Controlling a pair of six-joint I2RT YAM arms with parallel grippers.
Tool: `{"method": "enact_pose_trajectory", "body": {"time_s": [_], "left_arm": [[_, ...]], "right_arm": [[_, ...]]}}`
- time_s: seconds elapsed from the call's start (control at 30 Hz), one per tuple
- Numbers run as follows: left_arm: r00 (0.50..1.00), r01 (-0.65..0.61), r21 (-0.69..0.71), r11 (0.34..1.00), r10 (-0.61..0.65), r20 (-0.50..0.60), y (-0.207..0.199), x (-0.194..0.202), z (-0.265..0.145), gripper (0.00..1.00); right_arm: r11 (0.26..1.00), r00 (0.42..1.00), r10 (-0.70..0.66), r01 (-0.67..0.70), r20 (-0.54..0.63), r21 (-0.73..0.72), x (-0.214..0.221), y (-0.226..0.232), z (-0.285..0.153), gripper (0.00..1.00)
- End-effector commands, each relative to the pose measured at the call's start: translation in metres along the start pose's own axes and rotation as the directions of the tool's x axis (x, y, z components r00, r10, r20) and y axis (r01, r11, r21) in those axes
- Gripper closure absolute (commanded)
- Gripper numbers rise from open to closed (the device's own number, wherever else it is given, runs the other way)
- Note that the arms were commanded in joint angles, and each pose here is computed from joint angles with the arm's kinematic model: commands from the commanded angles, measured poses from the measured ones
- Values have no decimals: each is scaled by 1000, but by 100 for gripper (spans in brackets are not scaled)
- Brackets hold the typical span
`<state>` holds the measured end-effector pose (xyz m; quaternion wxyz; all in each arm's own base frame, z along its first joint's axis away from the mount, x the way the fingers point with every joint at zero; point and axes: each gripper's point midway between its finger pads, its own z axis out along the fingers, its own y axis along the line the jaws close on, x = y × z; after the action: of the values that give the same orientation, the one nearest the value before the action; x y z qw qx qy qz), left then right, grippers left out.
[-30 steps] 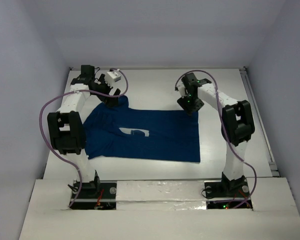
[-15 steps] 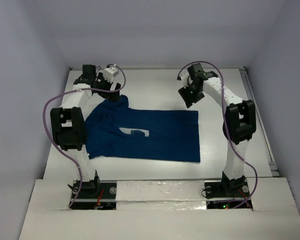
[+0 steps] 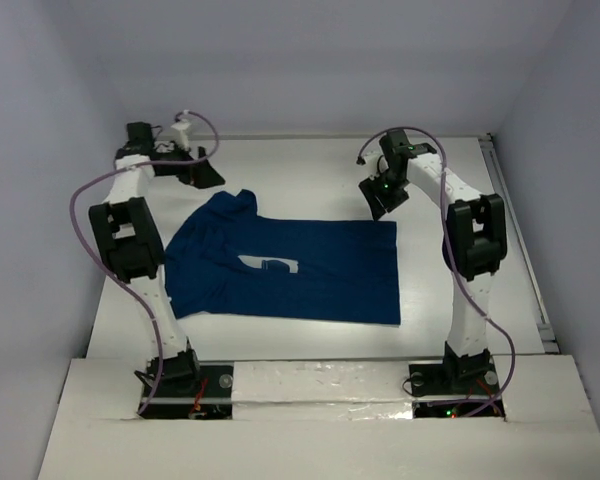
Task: Fold and stack the t-shirts
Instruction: Grap the side of the flattened tshirt furthest away from the robot with both arms
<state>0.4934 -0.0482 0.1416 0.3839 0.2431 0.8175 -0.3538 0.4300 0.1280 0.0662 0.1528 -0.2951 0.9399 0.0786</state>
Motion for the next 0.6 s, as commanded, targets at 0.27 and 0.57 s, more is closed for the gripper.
{"method": "enact_pose_trajectory", "body": {"time_s": [0.27,0.57], "left_arm": [[720,-166,-667,726,551,421,-93,-172,-172,1],[965,-72,-467,882,181,192,-8,-109,-85,20]], "right_arm": [[997,904,-58,35,423,62,-77,11,-113,44],[1000,975,-5,1,222,17,-48,4,-56,44]]}}
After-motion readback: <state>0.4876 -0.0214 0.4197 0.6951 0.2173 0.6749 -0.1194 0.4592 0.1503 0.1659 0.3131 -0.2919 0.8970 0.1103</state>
